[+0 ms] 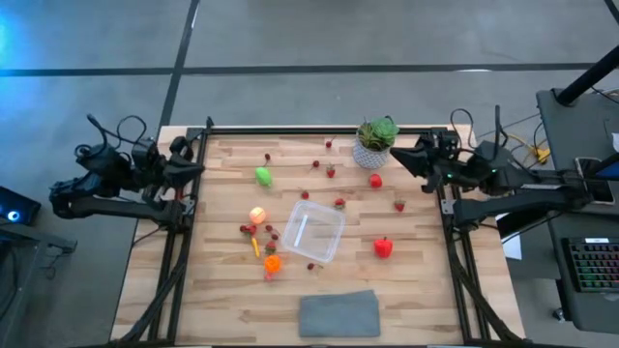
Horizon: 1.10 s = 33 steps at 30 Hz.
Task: Pick and placing Produce into tupperware
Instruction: Put the red strawberry into the transparent container
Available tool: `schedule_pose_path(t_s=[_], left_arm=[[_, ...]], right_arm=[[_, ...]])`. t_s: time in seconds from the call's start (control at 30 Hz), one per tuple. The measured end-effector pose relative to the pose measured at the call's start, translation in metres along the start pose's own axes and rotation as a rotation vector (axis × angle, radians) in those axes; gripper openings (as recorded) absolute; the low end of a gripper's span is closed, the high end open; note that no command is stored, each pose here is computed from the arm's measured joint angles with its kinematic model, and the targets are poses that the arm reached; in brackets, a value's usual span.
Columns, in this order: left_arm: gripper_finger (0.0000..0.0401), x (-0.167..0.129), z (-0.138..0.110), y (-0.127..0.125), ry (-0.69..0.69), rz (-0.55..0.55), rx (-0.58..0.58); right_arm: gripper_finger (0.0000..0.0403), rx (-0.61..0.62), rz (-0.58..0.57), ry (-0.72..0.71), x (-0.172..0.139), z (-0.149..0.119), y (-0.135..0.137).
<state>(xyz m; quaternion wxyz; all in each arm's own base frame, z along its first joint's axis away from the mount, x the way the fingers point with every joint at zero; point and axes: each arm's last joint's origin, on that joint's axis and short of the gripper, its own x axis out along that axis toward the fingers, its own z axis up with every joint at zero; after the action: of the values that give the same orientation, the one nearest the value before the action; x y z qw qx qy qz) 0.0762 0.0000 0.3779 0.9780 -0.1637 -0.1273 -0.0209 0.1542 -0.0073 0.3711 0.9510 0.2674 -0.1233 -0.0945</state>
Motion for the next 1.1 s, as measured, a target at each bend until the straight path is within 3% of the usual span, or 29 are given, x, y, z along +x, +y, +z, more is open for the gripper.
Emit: schedule_pose_path(t_s=[0.13, 0.3, 0.47, 0.97, 1.1], left_arm=[[0.0000, -0.001, 0.002, -0.001, -0.018, -0.006, -0.003], [0.0000, -0.001, 0.004, -0.001, -0.042, -0.011, -0.003], [0.0000, -0.001, 0.004, -0.001, -0.045, -0.012, -0.003], [0.0000, -0.001, 0.004, -0.001, -0.047, -0.005, 0.077], [0.0000, -0.001, 0.004, -0.001, -0.047, -0.006, 0.038]], right_arm=[[0.0022, -0.005, -0.020, 0.020, 0.006, -0.005, -0.002], [0.0022, 0.159, -0.034, 0.036, 0.011, -0.010, -0.003], [0.0022, 0.237, -0.045, 0.043, 0.017, -0.014, -0.003], [0.0022, 0.248, -0.018, -0.010, 0.041, -0.023, -0.002], [0.0022, 0.234, -0.109, -0.062, 0.044, -0.023, -0.007]])
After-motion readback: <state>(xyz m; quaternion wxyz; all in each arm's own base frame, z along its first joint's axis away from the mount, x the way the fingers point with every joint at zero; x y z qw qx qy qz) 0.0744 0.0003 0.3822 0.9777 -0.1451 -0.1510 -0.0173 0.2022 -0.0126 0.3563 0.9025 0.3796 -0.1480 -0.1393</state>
